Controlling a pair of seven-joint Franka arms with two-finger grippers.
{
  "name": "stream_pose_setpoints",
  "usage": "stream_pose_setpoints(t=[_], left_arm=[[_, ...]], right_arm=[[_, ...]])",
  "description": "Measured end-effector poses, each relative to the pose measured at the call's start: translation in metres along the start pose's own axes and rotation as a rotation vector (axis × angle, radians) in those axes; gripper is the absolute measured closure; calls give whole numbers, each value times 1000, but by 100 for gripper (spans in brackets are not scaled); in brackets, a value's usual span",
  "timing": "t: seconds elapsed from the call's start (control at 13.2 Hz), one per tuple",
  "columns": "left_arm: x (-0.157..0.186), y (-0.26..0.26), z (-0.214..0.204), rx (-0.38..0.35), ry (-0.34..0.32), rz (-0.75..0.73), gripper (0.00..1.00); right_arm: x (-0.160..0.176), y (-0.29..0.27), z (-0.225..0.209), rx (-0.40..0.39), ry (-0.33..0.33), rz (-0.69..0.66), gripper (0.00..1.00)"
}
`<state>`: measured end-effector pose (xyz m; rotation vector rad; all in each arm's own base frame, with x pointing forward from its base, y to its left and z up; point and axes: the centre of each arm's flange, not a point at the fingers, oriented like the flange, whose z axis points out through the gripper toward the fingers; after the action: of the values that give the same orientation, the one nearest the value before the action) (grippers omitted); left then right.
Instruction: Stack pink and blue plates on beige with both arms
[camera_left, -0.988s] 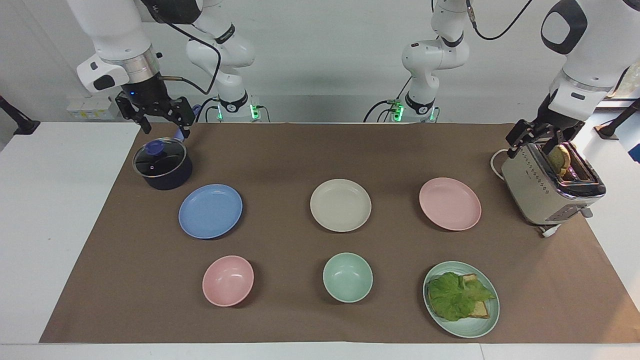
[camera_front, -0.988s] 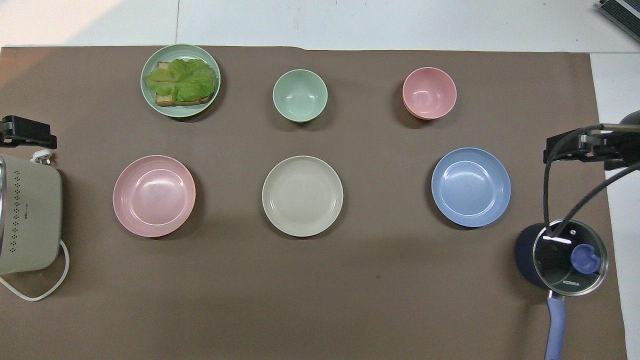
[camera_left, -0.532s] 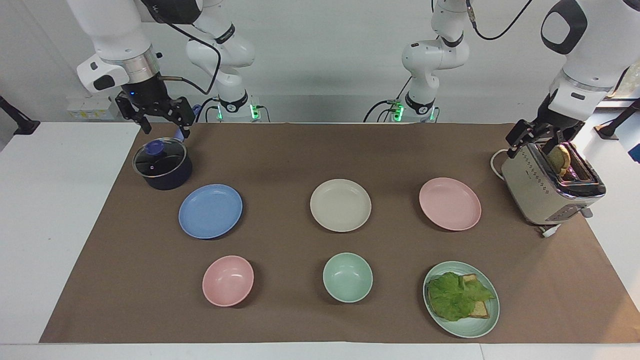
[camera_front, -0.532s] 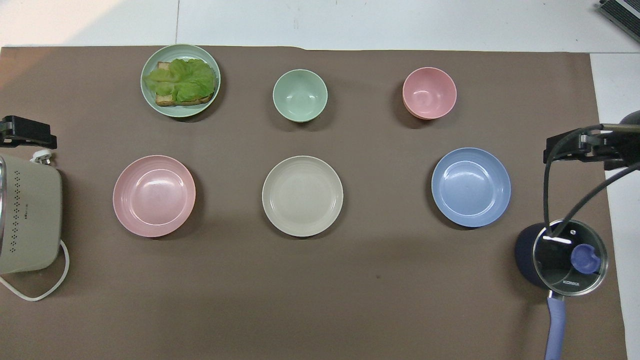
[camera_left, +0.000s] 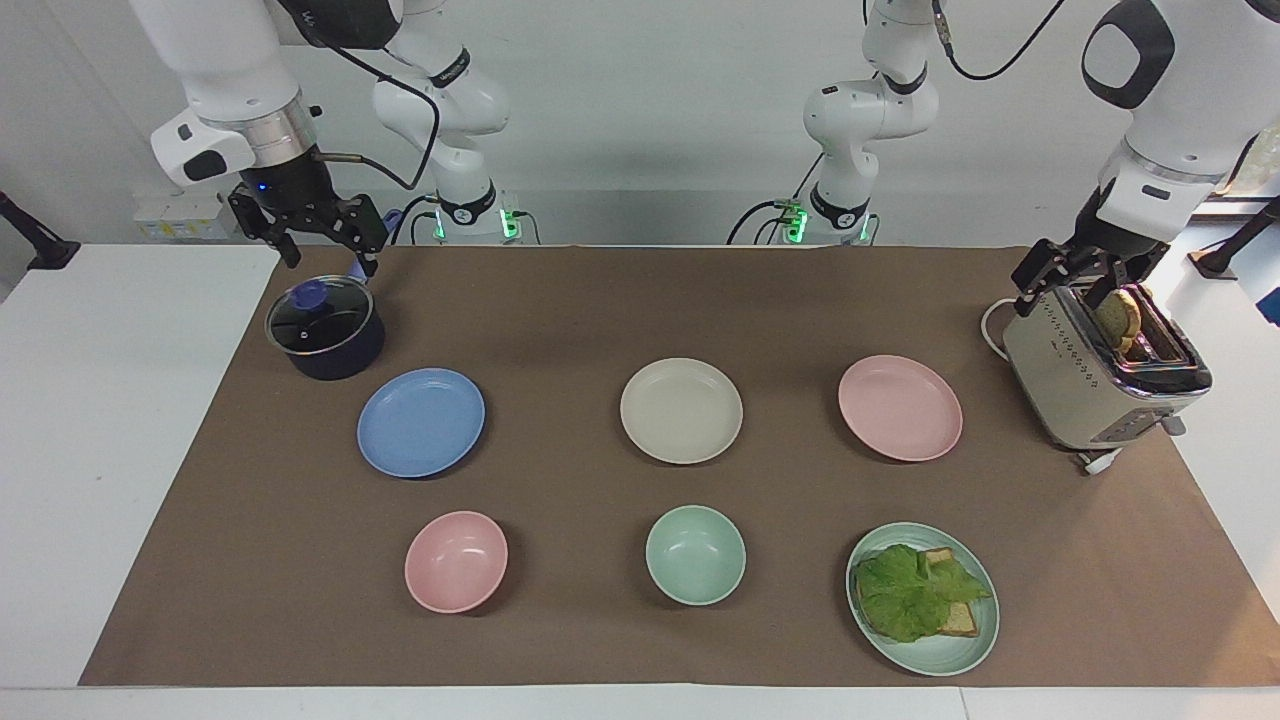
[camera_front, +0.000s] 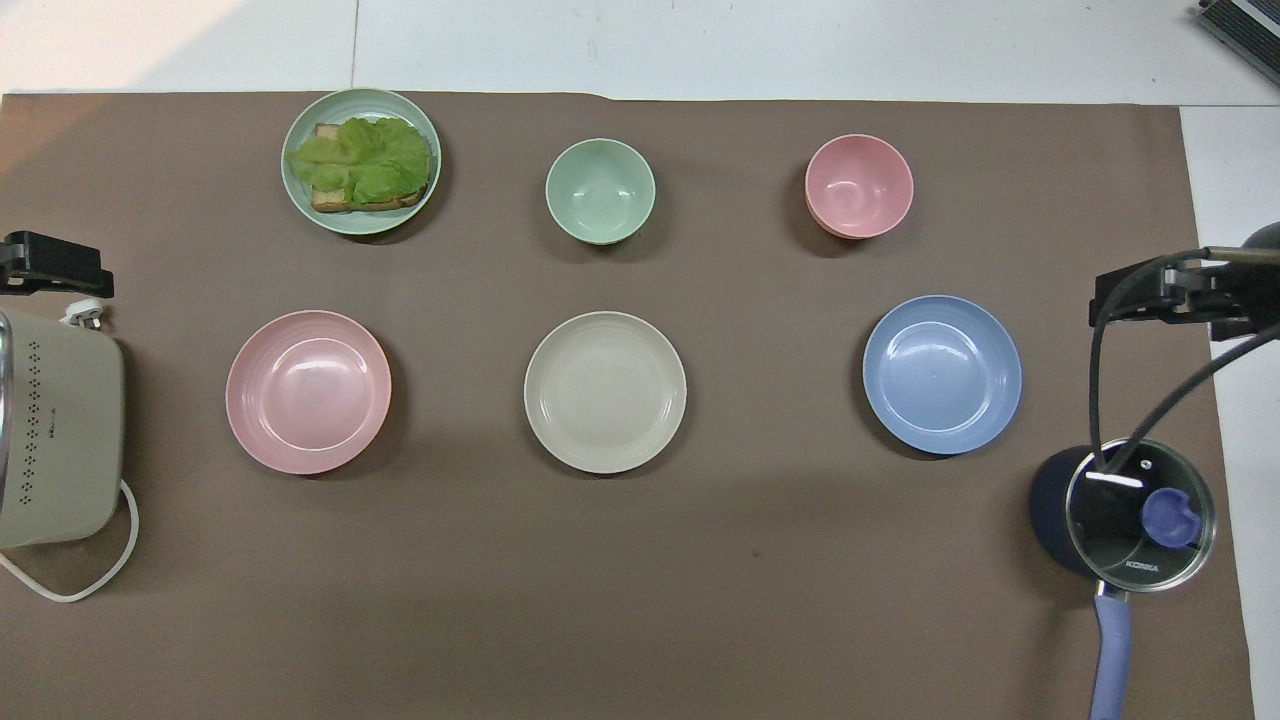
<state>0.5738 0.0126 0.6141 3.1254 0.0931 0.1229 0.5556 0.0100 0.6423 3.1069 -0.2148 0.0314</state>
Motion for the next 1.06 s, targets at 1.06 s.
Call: stream_pose_setpoints(t=[1.06], left_arm=[[-1,-12,12,-6,-24,-28,0]], right_arm=[[0,-2,0,1,1,-3,0]])
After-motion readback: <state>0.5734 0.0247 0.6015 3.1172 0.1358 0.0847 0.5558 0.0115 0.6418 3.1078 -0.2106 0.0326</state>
